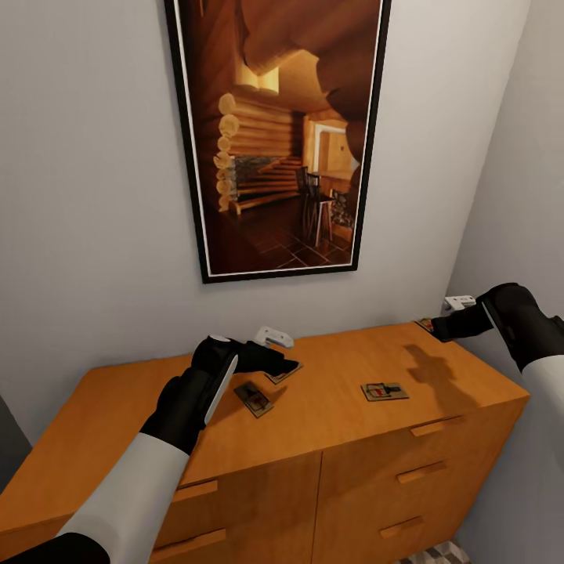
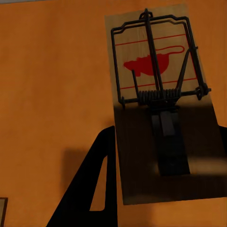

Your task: Take the four mousetraps from the cabinet in the bathroom and place them on the bathroom floor. Make sure all four end up on the same floor surface, and ensure that at least two of them are either under or directly next to the same bathroom sink.

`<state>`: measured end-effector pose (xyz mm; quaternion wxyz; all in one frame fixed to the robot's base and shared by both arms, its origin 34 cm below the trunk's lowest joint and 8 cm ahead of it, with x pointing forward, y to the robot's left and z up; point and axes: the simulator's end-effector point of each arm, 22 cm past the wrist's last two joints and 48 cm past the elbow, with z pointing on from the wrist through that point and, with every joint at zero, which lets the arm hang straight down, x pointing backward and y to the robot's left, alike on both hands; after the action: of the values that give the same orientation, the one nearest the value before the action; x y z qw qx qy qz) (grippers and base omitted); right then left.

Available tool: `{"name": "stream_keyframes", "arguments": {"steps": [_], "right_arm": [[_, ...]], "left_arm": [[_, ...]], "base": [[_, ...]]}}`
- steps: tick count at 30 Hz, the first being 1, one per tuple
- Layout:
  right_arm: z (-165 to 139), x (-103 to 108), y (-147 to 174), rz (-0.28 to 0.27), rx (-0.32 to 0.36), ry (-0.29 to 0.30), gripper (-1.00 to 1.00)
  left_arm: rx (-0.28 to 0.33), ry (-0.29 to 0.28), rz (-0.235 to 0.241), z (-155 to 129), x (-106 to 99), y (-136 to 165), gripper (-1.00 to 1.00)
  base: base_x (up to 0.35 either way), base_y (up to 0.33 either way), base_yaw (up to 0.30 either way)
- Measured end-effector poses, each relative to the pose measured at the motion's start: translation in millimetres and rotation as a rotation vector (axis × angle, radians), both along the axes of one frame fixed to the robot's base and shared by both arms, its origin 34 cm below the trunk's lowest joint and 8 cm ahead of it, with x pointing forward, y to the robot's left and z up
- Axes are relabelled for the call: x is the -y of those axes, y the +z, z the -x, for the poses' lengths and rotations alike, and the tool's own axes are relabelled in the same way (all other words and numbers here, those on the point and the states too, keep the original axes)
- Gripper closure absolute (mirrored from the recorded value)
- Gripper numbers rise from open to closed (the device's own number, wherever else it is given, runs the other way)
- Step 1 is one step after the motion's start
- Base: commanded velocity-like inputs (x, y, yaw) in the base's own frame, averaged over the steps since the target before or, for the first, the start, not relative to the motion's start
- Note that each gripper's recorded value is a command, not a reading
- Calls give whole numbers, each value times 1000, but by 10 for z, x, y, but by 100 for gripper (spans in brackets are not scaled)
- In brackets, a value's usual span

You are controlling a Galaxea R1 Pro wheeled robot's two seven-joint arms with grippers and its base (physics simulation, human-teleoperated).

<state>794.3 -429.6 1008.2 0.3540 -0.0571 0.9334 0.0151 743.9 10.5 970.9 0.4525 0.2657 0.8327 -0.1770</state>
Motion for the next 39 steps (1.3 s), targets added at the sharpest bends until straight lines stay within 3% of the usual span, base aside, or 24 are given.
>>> {"name": "stream_keyframes", "arguments": {"steps": [19, 26, 39], "right_arm": [[3, 0, -14, 0, -4, 0, 100], [26, 21, -101, -5, -24, -6, 100], [35, 29, -132, -7, -32, -8, 100]], "left_arm": [[-22, 9, 1, -11, -41, -85, -100], [-86, 35, -35, -46, -258, -457, -100], [-80, 47, -39, -92, -369, -509, -100]], "base": [[0, 0, 0], [0, 0, 0], [0, 0, 0]]}}
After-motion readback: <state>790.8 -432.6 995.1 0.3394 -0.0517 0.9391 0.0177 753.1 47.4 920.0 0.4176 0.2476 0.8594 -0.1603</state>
